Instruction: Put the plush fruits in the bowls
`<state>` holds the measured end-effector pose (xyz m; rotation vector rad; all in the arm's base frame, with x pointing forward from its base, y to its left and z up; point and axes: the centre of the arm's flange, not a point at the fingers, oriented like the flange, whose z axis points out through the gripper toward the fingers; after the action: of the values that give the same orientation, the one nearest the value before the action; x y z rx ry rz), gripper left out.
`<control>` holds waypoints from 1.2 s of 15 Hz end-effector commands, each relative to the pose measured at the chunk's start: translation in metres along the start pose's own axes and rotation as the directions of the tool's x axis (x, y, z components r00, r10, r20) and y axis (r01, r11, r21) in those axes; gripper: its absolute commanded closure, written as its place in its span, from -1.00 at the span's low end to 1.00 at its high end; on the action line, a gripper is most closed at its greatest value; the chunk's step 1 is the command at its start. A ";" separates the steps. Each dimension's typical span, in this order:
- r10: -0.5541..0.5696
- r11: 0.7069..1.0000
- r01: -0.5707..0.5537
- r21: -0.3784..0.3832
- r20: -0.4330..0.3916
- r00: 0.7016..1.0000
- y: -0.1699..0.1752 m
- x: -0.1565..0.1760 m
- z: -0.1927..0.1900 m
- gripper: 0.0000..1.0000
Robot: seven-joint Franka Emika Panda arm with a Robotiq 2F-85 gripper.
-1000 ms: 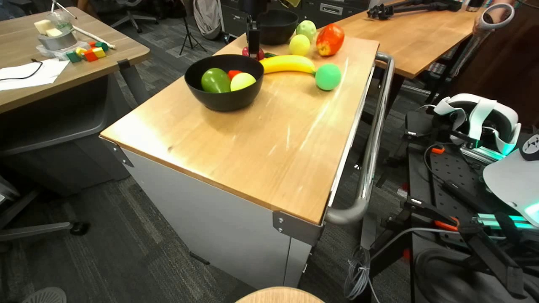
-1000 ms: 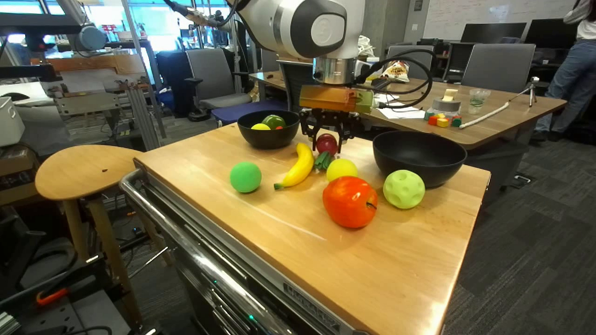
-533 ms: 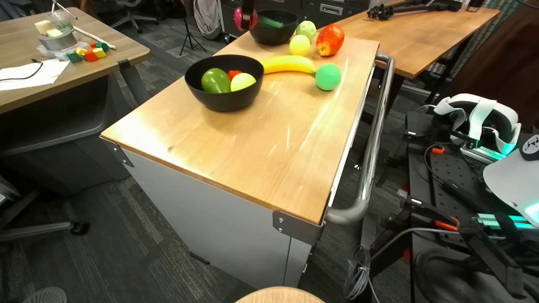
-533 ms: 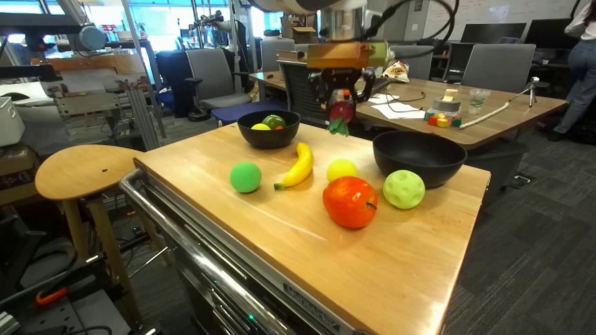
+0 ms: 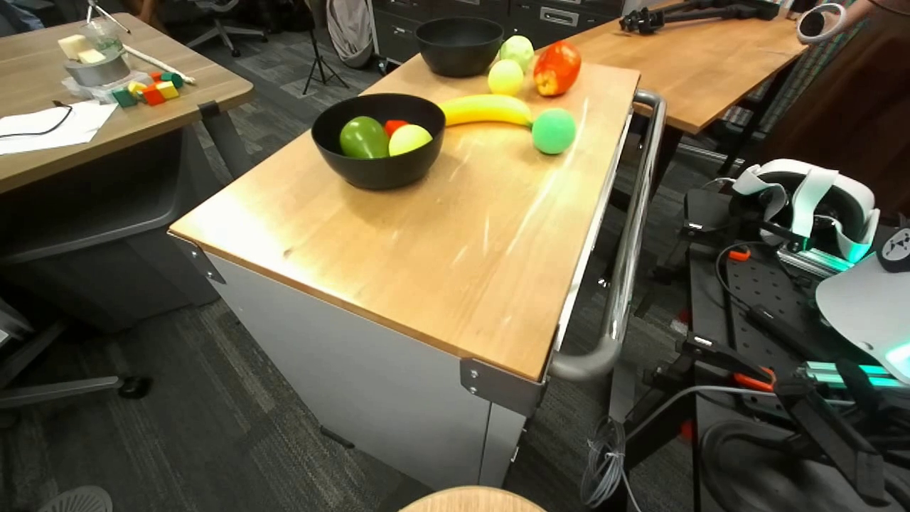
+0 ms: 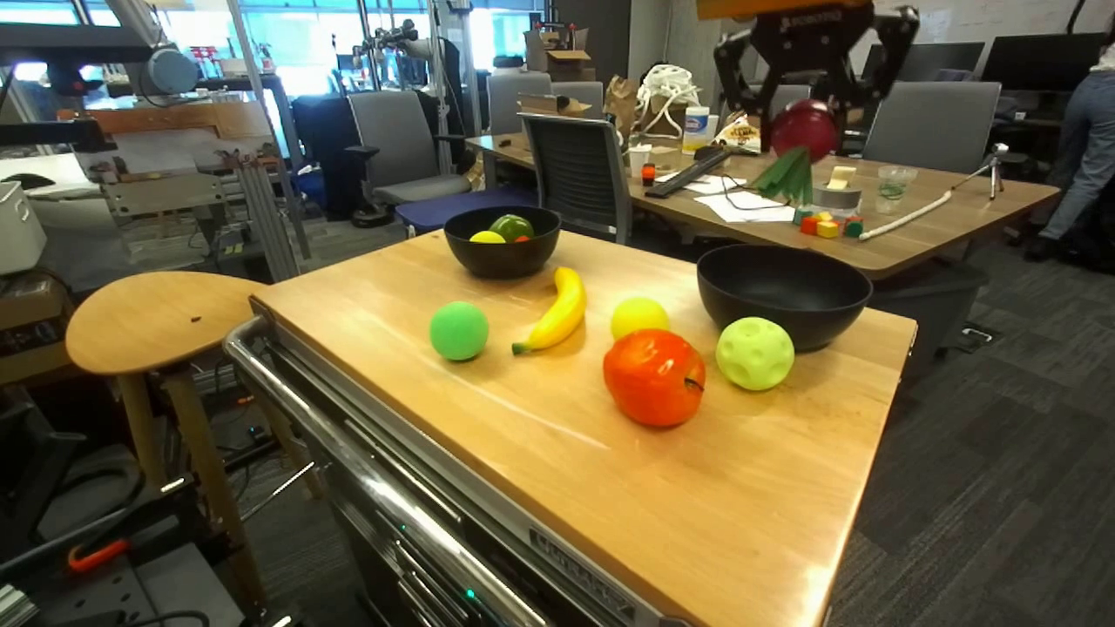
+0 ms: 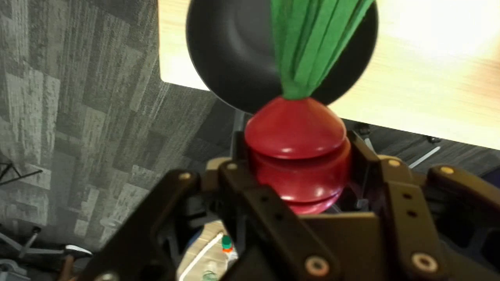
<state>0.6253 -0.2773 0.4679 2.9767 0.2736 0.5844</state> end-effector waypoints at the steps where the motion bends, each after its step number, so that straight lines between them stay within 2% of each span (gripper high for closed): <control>1: 0.092 0.995 -0.091 0.028 -0.026 0.995 0.013 -0.007 0.058 0.35; 4: 0.088 0.993 -0.089 0.079 0.013 0.996 -0.010 -0.003 0.098 0.35; 6: 0.082 0.990 -0.086 0.113 0.035 0.996 -0.027 0.006 0.113 0.35; 8: 0.084 0.989 -0.093 0.116 0.081 0.993 -0.038 0.014 0.122 0.35; 9: 0.088 0.989 -0.100 0.112 0.112 0.990 -0.041 0.016 0.125 0.12; 10: 0.094 0.989 -0.109 0.098 0.146 0.985 -0.042 0.016 0.126 -0.53; 12: 0.110 0.989 -0.127 0.075 0.200 0.974 -0.042 0.017 0.125 -0.75; 13: 0.121 0.988 -0.139 0.065 0.220 0.968 -0.040 0.018 0.122 -0.94; 15: 0.148 0.985 -0.166 0.045 0.272 0.951 -0.038 0.021 0.110 -1.00; 17: 0.163 0.978 -0.197 0.068 0.339 0.926 -0.042 0.023 0.090 -1.00; 18: 0.154 0.972 -0.212 0.105 0.398 0.904 -0.049 0.023 0.076 -1.00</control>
<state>0.6649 -0.2405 0.3618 3.1487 0.0366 0.1436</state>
